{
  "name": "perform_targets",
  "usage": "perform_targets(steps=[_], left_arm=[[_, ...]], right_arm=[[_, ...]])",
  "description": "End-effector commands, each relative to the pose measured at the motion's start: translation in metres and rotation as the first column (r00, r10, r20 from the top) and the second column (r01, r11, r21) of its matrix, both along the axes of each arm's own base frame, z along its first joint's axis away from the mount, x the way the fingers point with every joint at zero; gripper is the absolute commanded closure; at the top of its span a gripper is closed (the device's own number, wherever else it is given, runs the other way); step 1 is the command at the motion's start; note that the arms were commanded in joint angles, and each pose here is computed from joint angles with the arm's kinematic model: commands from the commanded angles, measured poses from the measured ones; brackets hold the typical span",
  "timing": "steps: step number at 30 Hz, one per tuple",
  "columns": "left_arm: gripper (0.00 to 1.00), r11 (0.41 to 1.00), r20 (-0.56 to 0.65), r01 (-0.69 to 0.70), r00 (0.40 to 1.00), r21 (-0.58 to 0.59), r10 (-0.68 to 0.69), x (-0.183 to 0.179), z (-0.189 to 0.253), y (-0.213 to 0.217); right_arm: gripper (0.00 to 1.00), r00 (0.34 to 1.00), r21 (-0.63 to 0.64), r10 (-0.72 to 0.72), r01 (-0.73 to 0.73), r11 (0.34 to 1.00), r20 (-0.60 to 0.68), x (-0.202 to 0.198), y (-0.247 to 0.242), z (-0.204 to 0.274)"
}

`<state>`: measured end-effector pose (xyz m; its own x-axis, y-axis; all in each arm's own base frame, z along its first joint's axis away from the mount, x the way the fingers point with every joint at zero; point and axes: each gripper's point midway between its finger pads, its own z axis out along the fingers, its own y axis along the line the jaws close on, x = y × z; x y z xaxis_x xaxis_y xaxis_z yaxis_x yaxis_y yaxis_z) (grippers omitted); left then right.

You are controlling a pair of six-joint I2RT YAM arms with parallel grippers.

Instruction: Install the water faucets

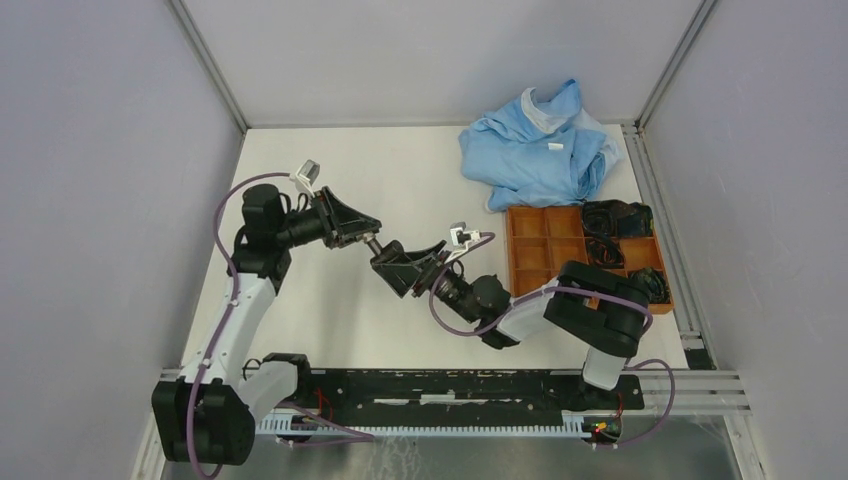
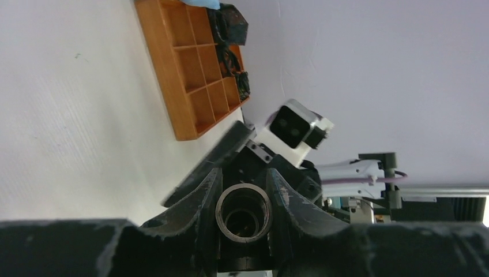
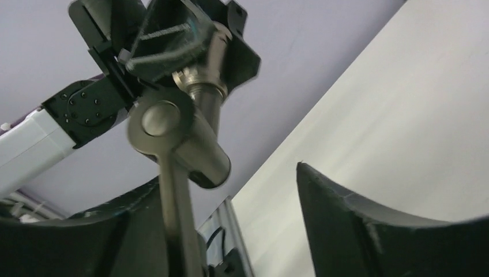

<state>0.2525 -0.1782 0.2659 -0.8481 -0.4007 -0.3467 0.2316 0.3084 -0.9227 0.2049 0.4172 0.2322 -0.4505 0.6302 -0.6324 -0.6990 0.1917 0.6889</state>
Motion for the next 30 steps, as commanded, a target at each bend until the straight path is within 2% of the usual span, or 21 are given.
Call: perform_targets(steps=[1, 5, 8, 10, 11, 13, 14, 15, 16, 18, 19, 22, 25, 27, 30], left_arm=[[0.98, 0.996, 0.089, 0.072, 0.994, -0.045, -0.068, -0.02, 0.032, -0.006], [0.98, 0.998, 0.058, 0.053, 0.997, -0.035, -0.05, -0.018, 0.031, -0.004], [0.98, 0.999, 0.051, 0.046, 0.998, 0.003, -0.046, -0.013, 0.032, -0.002], [0.98, 0.999, 0.039, 0.034, 0.999, 0.032, -0.036, -0.011, 0.03, 0.001], [0.98, 0.999, 0.034, 0.027, 0.999, 0.038, -0.028, -0.01, 0.031, 0.002], [0.98, 0.999, 0.027, 0.002, 1.0, 0.053, -0.004, -0.006, 0.03, 0.004], [0.98, 0.998, 0.019, -0.011, 1.0, 0.067, 0.01, -0.004, 0.027, 0.006], [0.98, 0.996, -0.007, -0.023, 1.0, 0.083, 0.023, -0.003, 0.022, 0.008], [0.98, 0.995, -0.023, -0.026, 0.999, 0.091, 0.029, -0.002, 0.017, 0.009], [0.98, 0.996, -0.057, -0.026, 0.998, 0.088, 0.031, 0.0, 0.011, 0.009], [0.98, 0.996, -0.067, -0.03, 0.997, 0.086, 0.036, 0.001, 0.009, 0.009], [0.98, 0.995, -0.095, -0.048, 0.994, 0.086, 0.057, 0.008, 0.0, 0.01], [0.98, 0.996, -0.124, -0.04, 0.991, 0.076, 0.049, 0.009, -0.005, 0.009], [0.98, 0.997, -0.137, -0.026, 0.99, 0.072, 0.036, 0.008, -0.009, 0.008], [0.98, 0.997, -0.171, 0.008, 0.985, 0.078, 0.006, 0.003, -0.015, 0.007]], right_arm=[[0.19, 0.993, 0.367, 0.079, -0.107, 0.924, 0.089, -0.024, -0.036, 0.074], [0.02, 0.994, 0.286, 0.015, -0.045, 0.957, 0.109, -0.026, -0.054, 0.059], [0.02, 0.987, 0.17, -0.036, 0.009, 0.985, 0.157, -0.033, -0.073, 0.046], [0.02, 0.97, 0.044, -0.047, 0.038, 0.998, 0.239, -0.039, -0.08, 0.035], [0.02, 0.96, -0.064, -0.039, 0.059, 0.996, 0.277, -0.039, -0.078, 0.021], [0.02, 0.932, -0.261, -0.01, 0.111, 0.959, 0.361, -0.039, -0.076, 0.002], [0.02, 0.914, -0.399, 0.02, 0.157, 0.903, 0.404, -0.038, -0.075, -0.017], [0.02, 0.885, -0.484, 0.029, 0.227, 0.845, 0.466, -0.035, -0.075, -0.019], [0.02, 0.837, -0.605, 0.088, 0.314, 0.732, 0.541, -0.035, -0.076, -0.034], [0.02, 0.729, -0.71, 0.192, 0.51, 0.486, 0.656, -0.033, -0.085, -0.045], [0.02, 0.681, -0.71, 0.23, 0.599, 0.37, 0.695, -0.028, -0.093, -0.043], [0.02, 0.538, -0.61, 0.327, 0.773, 0.175, 0.777, -0.029, -0.101, -0.024], [0.02, 0.397, -0.457, 0.406, 0.888, 0.058, 0.823, -0.03, -0.103, -0.001], [0.02, 0.277, -0.315, 0.429, 0.949, 0.019, 0.86, -0.029, -0.105, 0.02], [0.02, 0.089, -0.106, 0.512, 0.994, 0.005, 0.854, -0.033, -0.095, 0.038]])
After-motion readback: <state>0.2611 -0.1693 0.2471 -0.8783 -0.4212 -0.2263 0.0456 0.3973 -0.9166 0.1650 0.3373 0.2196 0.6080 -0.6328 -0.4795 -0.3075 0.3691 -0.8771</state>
